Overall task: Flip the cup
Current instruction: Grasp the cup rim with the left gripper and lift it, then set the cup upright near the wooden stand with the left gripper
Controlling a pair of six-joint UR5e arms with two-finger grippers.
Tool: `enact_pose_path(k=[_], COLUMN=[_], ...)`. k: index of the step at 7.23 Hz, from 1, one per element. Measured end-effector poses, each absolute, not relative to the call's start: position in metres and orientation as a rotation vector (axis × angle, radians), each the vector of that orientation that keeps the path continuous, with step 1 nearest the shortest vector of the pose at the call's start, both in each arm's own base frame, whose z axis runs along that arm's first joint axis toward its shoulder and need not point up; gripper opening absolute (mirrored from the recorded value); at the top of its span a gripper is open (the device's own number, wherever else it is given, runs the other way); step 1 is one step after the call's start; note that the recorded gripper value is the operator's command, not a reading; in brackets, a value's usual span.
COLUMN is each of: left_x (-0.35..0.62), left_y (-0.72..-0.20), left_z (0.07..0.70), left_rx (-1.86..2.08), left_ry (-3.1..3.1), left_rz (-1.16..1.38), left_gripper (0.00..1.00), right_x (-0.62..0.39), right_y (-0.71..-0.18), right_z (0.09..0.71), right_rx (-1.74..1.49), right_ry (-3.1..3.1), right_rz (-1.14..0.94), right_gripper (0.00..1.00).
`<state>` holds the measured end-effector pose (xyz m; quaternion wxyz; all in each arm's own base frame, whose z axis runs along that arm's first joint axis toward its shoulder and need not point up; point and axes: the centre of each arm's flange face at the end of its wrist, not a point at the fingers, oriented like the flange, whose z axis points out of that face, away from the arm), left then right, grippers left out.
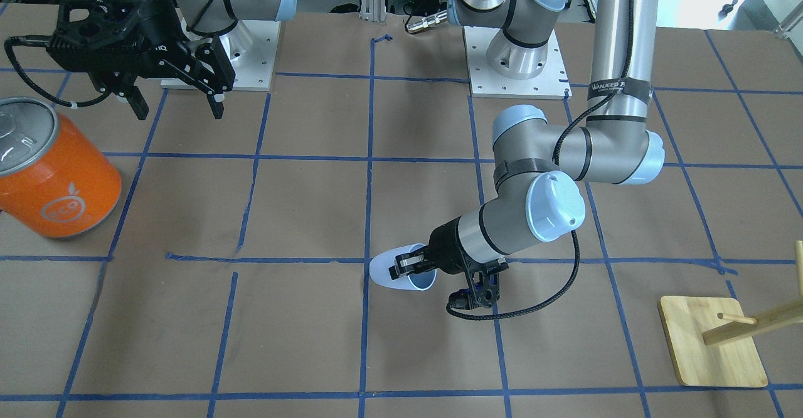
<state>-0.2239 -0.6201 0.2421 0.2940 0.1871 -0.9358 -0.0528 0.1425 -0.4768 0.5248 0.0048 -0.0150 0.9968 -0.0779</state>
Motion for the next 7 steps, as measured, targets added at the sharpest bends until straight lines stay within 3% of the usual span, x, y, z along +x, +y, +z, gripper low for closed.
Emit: enact_pose_path(k=[3, 7], left_x=[-0.208, -0.121], left_y=[-0.640, -0.673], left_z=[0.295, 0.331], left_rx=[0.540, 0.152], left_ry=[-2.680, -3.065], left_rz=[0.071, 0.455], left_gripper=[0.00, 0.00], right_x=[0.142, 0.142], right_y=[-0.477, -0.477], right_z=[0.525, 0.524], right_rx=[-0.048, -0.047], right_ry=[3.126, 3.127], right_rz=[-0.244, -0.242], right_gripper=[1.00, 1.00])
